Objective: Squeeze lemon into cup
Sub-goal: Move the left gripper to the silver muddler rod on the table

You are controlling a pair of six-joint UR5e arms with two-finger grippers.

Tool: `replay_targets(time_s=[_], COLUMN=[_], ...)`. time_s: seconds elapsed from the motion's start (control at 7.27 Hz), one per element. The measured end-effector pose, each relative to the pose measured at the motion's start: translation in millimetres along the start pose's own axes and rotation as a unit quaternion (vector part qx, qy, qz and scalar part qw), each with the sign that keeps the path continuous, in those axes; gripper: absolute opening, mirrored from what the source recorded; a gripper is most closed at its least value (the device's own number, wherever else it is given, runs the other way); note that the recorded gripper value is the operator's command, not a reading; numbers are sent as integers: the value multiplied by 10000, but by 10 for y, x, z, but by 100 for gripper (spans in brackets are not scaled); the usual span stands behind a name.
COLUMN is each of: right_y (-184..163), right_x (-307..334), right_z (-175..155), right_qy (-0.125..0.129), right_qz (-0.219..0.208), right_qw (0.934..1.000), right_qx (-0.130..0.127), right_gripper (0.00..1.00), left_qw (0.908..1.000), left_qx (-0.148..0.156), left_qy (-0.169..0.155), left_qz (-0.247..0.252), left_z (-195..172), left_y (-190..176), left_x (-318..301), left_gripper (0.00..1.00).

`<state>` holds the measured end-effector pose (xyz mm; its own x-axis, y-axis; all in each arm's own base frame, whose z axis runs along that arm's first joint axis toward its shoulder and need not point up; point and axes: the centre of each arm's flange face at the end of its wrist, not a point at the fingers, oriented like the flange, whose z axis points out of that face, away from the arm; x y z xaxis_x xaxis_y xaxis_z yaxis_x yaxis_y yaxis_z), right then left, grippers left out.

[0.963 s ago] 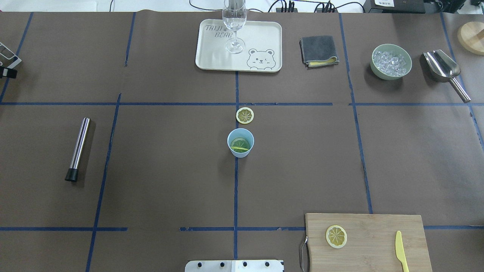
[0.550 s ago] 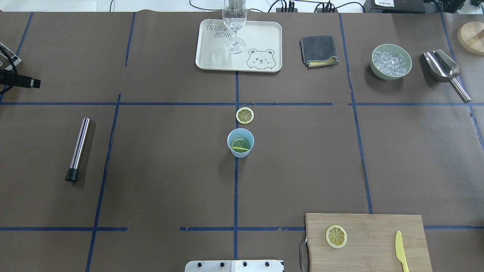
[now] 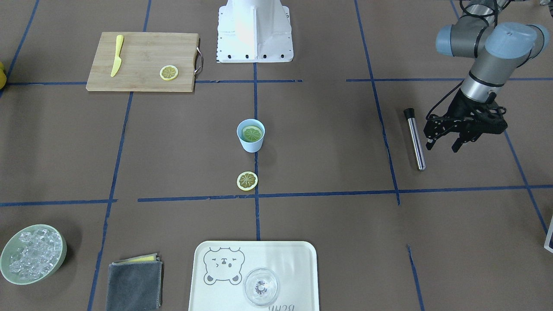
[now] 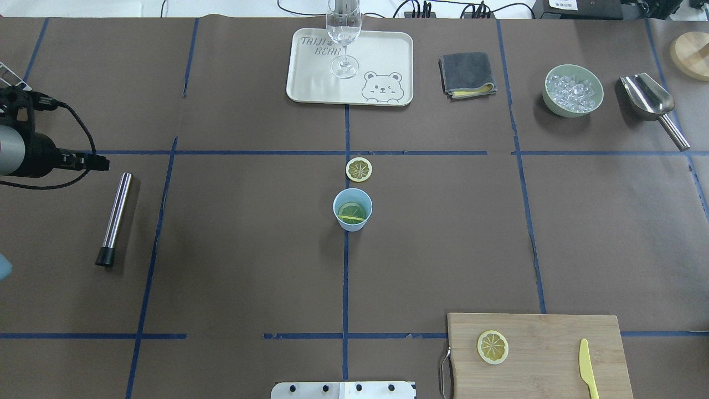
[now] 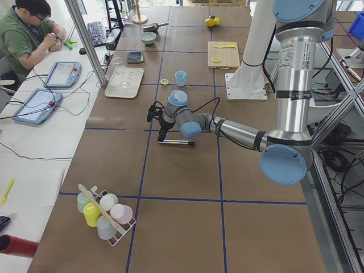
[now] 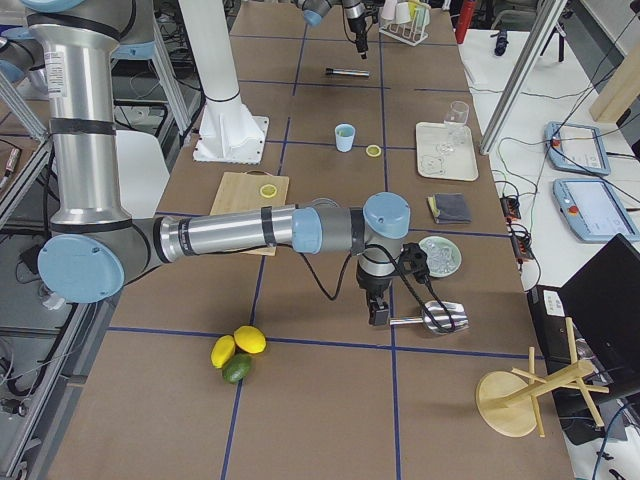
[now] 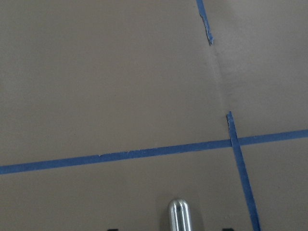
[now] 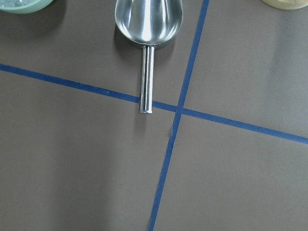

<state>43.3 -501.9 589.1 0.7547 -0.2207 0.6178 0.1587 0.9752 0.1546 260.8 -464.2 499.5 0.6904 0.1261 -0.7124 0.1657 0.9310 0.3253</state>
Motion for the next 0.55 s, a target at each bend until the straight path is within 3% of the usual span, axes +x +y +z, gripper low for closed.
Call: replay_targets(time_s=[0.41,0.55], right_y=[11,16], right_x=[14,20], right_z=[-8,-13], right_qy=[4,3], right_qz=[-4,-2], right_qw=[10000,10000], right_qx=[8,12], right_gripper=[100,100], left_qw=[9997,9994], left_qx=[-227,-306], left_qy=[-66,-72], left_qz=[116,159], left_z=[259,342], left_y=[193,248], left_x=[91,133], left_gripper=[75,70])
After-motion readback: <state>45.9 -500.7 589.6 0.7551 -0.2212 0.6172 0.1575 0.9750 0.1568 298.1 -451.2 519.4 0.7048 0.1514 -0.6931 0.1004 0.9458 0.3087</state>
